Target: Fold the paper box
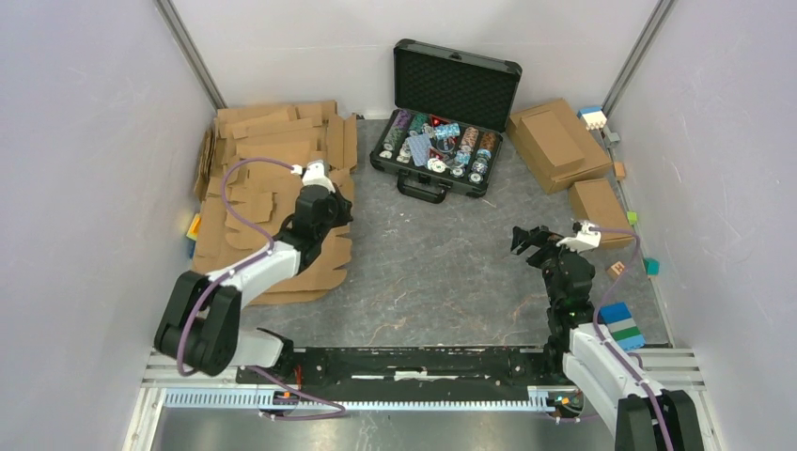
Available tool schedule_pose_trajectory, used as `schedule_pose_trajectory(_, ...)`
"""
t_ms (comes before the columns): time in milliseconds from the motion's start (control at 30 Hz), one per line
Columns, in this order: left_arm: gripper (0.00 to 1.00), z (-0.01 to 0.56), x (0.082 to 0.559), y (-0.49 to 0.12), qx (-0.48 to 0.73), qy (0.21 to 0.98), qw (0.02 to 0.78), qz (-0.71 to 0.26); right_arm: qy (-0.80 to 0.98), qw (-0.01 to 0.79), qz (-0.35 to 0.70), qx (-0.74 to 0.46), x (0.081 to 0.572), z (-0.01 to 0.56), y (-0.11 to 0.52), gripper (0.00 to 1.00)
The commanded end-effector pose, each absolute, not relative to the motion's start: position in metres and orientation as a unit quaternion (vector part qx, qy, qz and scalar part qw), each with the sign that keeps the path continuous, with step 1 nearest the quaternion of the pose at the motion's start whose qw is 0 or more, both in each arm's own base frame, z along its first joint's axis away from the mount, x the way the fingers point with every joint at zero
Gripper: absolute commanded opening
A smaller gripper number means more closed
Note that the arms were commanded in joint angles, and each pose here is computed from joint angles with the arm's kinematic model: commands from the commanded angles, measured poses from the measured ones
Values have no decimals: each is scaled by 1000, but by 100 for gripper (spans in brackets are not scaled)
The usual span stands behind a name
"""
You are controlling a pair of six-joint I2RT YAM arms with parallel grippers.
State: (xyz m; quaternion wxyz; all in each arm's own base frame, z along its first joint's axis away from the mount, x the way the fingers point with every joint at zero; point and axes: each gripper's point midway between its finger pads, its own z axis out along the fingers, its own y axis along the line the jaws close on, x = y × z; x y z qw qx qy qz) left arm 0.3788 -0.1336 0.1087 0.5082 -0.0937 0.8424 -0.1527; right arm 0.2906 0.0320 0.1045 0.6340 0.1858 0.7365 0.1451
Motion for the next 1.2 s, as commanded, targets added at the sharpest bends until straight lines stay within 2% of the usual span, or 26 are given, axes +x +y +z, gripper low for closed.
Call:
schedule_pose_trajectory(0, 2, 153, 361, -172, -19, 804, 554, -212, 705, 670, 202, 119, 298, 138, 57, 99)
schedule_pose_trajectory(133, 3, 178, 337, -209, 46, 766, 568, -296, 687, 665, 291, 16, 293, 156, 103, 98)
schedule_pose_trajectory(267, 3, 195, 313, -242, 108, 730, 558, -378, 680, 653, 332, -29, 290, 161, 127, 98)
schedule_pose_trajectory(400, 5, 194, 297, -275, 157, 723, 529, -416, 673, 649, 349, -61, 286, 165, 143, 98)
schedule_pose_trajectory(567, 27, 185, 271, -320, 223, 711, 491, -451, 666, 651, 354, -83, 282, 169, 152, 98)
schedule_pose_trajectory(633, 50, 182, 266, -329, 236, 712, 478, -456, 666, 651, 354, -89, 282, 169, 155, 98)
schedule_pose_trajectory(667, 58, 182, 266, -330, 236, 712, 475, -460, 666, 649, 355, -92, 282, 169, 156, 98)
schedule_pose_trajectory(767, 71, 178, 276, -319, 212, 728, 490, -429, 675, 641, 353, -93, 284, 165, 159, 98)
schedule_pose_trajectory(867, 74, 169, 295, -295, 168, 761, 508, -367, 682, 630, 358, -102, 285, 162, 166, 98)
schedule_pose_trajectory(1000, 77, 154, 330, -236, 49, 806, 531, -258, 706, 610, 342, -114, 291, 152, 176, 98)
schedule_pose_trajectory(1167, 83, 130, 353, -170, -64, 838, 514, -172, 733, 572, 342, -138, 294, 139, 198, 98)
